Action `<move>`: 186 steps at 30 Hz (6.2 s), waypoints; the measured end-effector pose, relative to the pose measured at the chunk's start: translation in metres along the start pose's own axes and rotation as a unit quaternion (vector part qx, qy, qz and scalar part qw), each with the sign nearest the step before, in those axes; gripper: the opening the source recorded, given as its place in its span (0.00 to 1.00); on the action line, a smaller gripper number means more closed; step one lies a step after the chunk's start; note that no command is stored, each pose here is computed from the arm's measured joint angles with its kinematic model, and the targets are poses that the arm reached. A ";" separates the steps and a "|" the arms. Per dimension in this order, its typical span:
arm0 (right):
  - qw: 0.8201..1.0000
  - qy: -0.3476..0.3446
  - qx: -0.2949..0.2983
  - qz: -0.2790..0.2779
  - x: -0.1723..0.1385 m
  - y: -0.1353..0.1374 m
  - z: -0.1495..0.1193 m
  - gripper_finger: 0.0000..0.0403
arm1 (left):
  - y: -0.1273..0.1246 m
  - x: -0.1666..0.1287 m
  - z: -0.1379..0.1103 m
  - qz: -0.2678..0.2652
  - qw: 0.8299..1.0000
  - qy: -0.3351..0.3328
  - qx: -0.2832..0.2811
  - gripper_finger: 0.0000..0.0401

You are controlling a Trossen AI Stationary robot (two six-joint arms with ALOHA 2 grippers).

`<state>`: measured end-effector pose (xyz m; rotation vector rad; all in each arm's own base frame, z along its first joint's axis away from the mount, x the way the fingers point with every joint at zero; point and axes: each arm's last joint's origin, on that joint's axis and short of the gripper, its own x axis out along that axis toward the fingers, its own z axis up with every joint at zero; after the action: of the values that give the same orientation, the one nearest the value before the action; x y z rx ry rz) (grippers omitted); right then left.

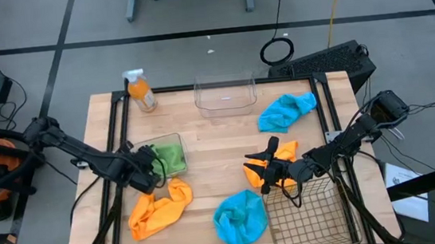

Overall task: Sort microfiber towel by color & place in baskets
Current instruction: Put the green microfiber towel into the bottom transparent bin, then put the top blue microfiber towel into the wire basket

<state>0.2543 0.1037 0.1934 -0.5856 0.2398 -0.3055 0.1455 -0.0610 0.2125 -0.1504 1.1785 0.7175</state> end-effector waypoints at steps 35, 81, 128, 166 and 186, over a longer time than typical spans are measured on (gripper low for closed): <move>1.000 0.007 -0.003 0.006 0.000 0.001 -0.002 0.30 | 0.003 -0.004 0.002 0.019 0.999 -0.025 -0.031 0.15; 0.986 0.151 0.033 -0.058 -0.008 -0.061 0.026 0.30 | -0.020 -0.048 0.054 0.001 0.945 -0.328 -0.009 0.03; 0.725 0.607 0.284 -0.157 0.014 -0.211 -0.131 0.68 | -0.028 -0.018 0.109 0.002 0.928 -0.355 0.112 0.03; 0.701 0.596 0.375 -0.115 -0.002 -0.223 -0.102 0.08 | -0.032 -0.018 0.108 -0.077 0.932 -0.343 0.087 0.03; 0.754 0.514 0.403 -0.075 0.022 -0.189 -0.073 0.31 | -0.032 -0.019 0.108 -0.079 0.932 -0.343 0.085 0.03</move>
<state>0.2124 -0.0903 0.2401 0.5028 1.0693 -0.8245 0.2460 -0.0438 0.2639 0.1466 0.5416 0.4606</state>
